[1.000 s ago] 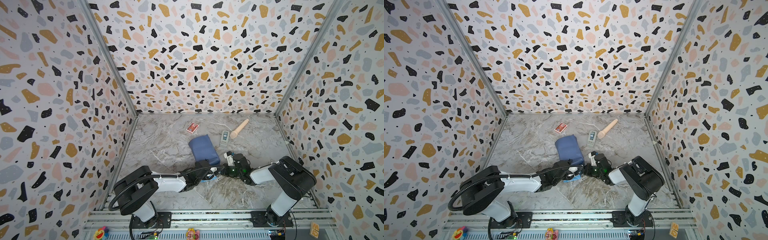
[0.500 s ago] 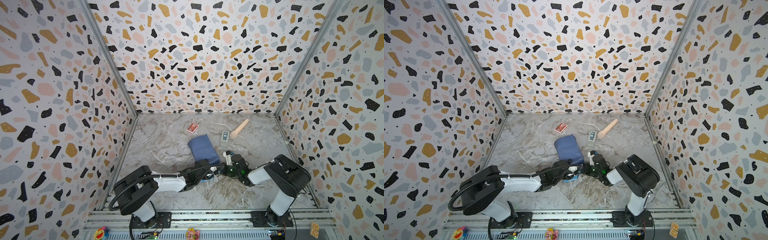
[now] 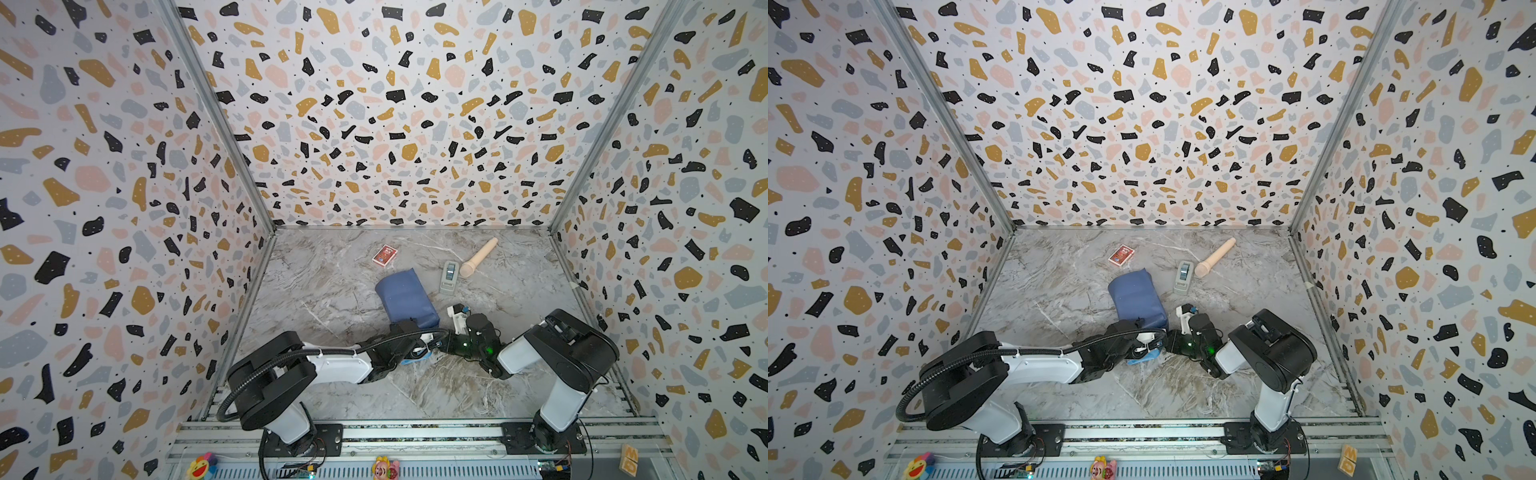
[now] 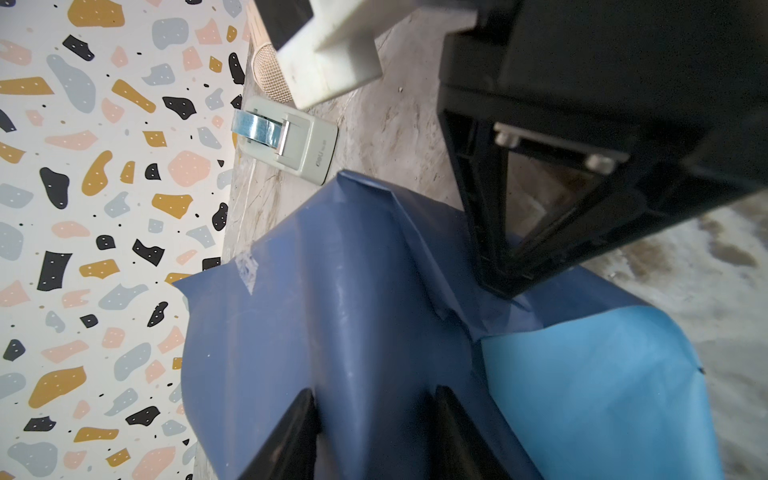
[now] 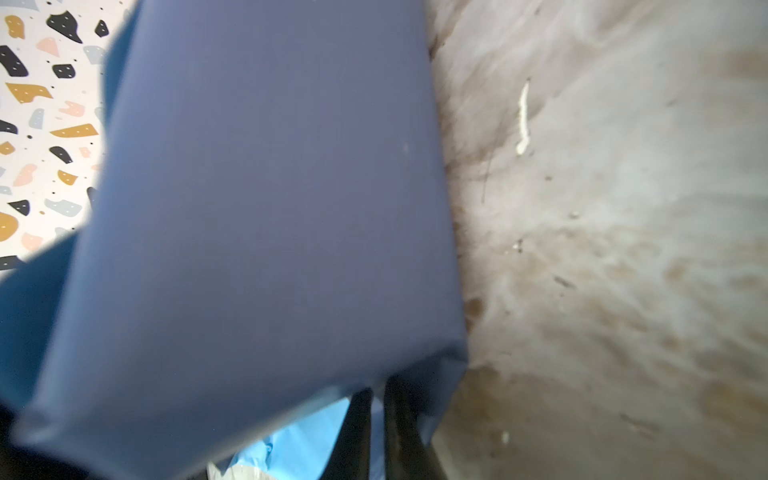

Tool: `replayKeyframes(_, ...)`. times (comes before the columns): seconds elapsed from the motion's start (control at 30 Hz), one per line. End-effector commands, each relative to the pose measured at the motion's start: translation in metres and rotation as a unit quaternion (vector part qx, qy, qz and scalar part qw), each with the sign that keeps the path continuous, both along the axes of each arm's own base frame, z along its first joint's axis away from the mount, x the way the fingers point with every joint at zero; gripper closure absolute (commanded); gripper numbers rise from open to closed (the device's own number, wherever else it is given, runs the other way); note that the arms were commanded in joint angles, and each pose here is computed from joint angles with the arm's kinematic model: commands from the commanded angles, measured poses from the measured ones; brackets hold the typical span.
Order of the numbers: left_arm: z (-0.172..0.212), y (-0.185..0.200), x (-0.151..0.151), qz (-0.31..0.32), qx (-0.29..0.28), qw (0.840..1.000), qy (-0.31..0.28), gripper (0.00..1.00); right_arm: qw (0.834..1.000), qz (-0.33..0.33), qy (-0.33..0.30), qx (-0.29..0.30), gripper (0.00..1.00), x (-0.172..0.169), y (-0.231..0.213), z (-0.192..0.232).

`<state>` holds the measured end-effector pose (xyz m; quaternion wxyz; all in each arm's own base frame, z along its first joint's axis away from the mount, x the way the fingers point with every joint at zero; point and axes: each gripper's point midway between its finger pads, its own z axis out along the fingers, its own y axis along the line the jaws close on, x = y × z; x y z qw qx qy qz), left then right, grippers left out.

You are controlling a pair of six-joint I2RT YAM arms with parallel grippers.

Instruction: Wrap the gift box in paper

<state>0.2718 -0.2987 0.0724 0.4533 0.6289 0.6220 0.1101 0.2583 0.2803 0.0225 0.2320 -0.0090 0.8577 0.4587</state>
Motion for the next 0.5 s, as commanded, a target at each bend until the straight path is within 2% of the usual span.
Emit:
replayKeyframes(0.0, -0.027, 0.008, -0.012, -0.01, 0.036, 0.998, 0.046, 0.55, 0.999, 0.005, 0.037, -0.022, 0.9, -0.012, -0.003, -0.023)
replayKeyframes(0.17, -0.024, 0.006, -0.012, -0.009, 0.03, 0.998, 0.047, 0.54, 0.999, 0.002, 0.031, -0.015, 0.91, -0.006, 0.002, -0.02)
replayKeyframes(0.47, -0.009, -0.008, -0.009, -0.006, -0.02, 0.998, 0.051, 0.4, 0.999, -0.004, 0.034, -0.02, 0.92, -0.008, -0.002, -0.025)
